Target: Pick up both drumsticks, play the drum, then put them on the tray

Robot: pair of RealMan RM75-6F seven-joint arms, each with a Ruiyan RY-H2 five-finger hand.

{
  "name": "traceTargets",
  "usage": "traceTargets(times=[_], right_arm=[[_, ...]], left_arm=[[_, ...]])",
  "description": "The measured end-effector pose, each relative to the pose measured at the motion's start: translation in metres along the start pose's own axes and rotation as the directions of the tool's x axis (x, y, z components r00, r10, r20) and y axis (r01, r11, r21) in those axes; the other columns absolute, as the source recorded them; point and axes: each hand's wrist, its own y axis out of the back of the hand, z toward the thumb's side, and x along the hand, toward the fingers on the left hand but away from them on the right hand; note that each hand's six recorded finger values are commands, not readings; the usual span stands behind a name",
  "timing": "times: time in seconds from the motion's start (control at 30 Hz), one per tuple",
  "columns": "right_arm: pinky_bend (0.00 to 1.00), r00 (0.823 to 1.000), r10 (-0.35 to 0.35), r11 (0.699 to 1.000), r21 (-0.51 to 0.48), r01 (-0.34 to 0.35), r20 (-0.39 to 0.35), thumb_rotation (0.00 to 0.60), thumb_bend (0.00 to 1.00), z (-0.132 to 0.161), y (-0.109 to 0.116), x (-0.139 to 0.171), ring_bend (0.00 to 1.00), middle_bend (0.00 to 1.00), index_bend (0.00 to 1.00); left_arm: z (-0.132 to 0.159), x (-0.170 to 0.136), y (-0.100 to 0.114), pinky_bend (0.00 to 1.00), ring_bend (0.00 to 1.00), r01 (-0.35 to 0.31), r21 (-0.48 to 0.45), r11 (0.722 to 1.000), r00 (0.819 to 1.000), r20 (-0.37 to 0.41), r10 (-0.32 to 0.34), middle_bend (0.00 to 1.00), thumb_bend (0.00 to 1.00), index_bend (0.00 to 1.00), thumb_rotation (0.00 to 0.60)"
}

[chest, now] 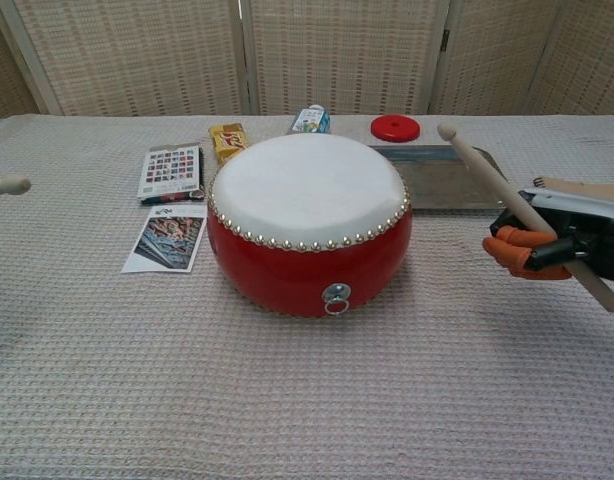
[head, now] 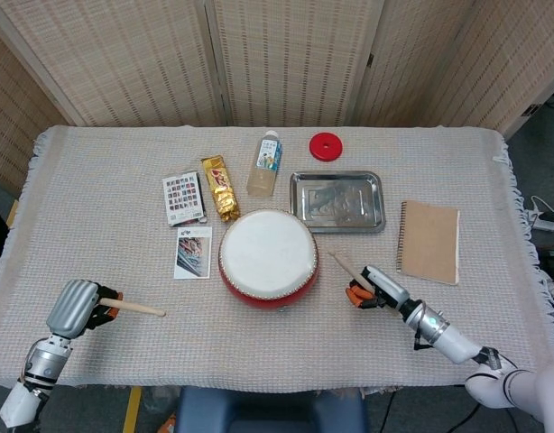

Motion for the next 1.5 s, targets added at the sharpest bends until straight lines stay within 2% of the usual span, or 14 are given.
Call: traceTargets(times=[0.07,0.17,0.27,0.37,0.47,0.57,0.67,0.7,0.8,0.9,1.23,1.37,1.47,1.5], right_arm=[[1.0,1.0,0.003,0.998,0.064,-0.004,0.016,0.6,0.62,0.01,0.005,0.004,1.0,1.0,1.0],[1.0,0.999,-0.006,0.977,0.212,0.0,0.031,0.6,0.62,0.033,0.019,0.009,1.0,1.0,1.0],[1.0,0.997,-0.031,0.929,0.371,0.004,0.066,0.6,0.62,0.056,0.037,0.01,1.0,1.0,1.0],[1.0,0.992,-0.052,0.862,0.507,-0.013,0.114,0.6,0.62,0.078,0.052,0.005,1.0,1.0,1.0],[1.0,0.987,-0.068,0.773,0.633,-0.038,0.143,0.6,0.62,0.096,0.064,-0.005,1.0,1.0,1.0],[1.0,0.983,-0.081,0.666,0.743,-0.068,0.163,0.6,0.62,0.111,0.073,-0.019,1.0,1.0,1.0],[1.0,0.981,-0.092,0.542,0.835,-0.095,0.172,0.6,0.62,0.124,0.076,-0.034,1.0,1.0,1.0],[1.0,0.98,-0.097,0.49,0.866,-0.103,0.172,0.6,0.62,0.129,0.077,-0.039,1.0,1.0,1.0],[1.0,0.979,-0.114,0.371,0.921,-0.115,0.168,0.6,0.62,0.14,0.075,-0.054,0.99,1.0,1.0],[1.0,0.975,-0.14,0.295,0.948,-0.123,0.17,0.6,0.62,0.148,0.071,-0.069,0.99,1.0,1.0],[1.0,0.953,-0.182,0.147,0.965,-0.216,0.241,0.6,0.62,0.136,0.051,-0.095,0.99,1.0,1.0],[1.0,0.948,-0.208,0.149,0.965,-0.214,0.242,0.6,0.62,0.138,0.051,-0.097,0.99,1.0,1.0],[1.0,0.957,-0.206,0.174,0.97,-0.172,0.206,0.6,0.62,0.15,0.05,-0.096,0.99,1.0,1.0],[1.0,0.961,-0.202,0.192,0.97,-0.149,0.188,0.6,0.62,0.157,0.049,-0.095,0.99,1.0,1.0]], left_arm=[[0.003,0.004,0.001,1.0,1.0,0.003,0.012,1.0,1.0,0.015,-0.003,1.0,0.58,1.0,0.6],[0.012,0.015,0.004,1.0,1.0,0.008,0.038,0.999,0.999,0.051,-0.01,1.0,0.58,1.0,0.6],[0.024,0.031,0.005,1.0,1.0,0.026,0.064,0.998,0.996,0.084,-0.031,1.0,0.58,1.0,0.6],[0.036,0.047,0.008,1.0,1.0,0.043,0.09,0.995,0.993,0.105,-0.052,1.0,0.58,1.0,0.6],[0.047,0.066,0.013,1.0,1.0,0.052,0.116,0.992,0.992,0.107,-0.065,1.0,0.58,1.0,0.6],[0.056,0.082,0.019,1.0,1.0,0.04,0.137,0.99,0.994,0.099,-0.054,1.0,0.58,1.0,0.6],[0.065,0.097,0.023,1.0,1.0,0.025,0.154,0.988,0.996,0.08,-0.037,1.0,0.58,1.0,0.6],[0.068,0.101,0.024,1.0,1.0,0.022,0.158,0.987,0.997,0.072,-0.034,1.0,0.58,1.0,0.6],[0.076,0.114,0.024,1.0,1.0,0.026,0.17,0.985,0.999,0.041,-0.033,1.0,0.58,1.0,0.6],[0.084,0.126,0.022,1.0,1.0,0.034,0.169,0.985,0.999,0.006,-0.036,1.0,0.58,1.0,0.6],[0.111,0.154,0.012,1.0,1.0,0.042,0.19,0.981,0.998,-0.043,-0.035,1.0,0.58,1.0,0.6],[0.115,0.157,0.011,1.0,1.0,0.04,0.217,0.975,0.998,-0.053,-0.029,1.0,0.58,1.0,0.6],[0.117,0.16,0.007,1.0,1.0,0.042,0.259,0.965,0.998,-0.061,-0.027,1.0,0.58,1.0,0.6],[0.117,0.161,0.005,1.0,1.0,0.044,0.276,0.96,0.998,-0.065,-0.027,1.0,0.58,1.0,0.6]])
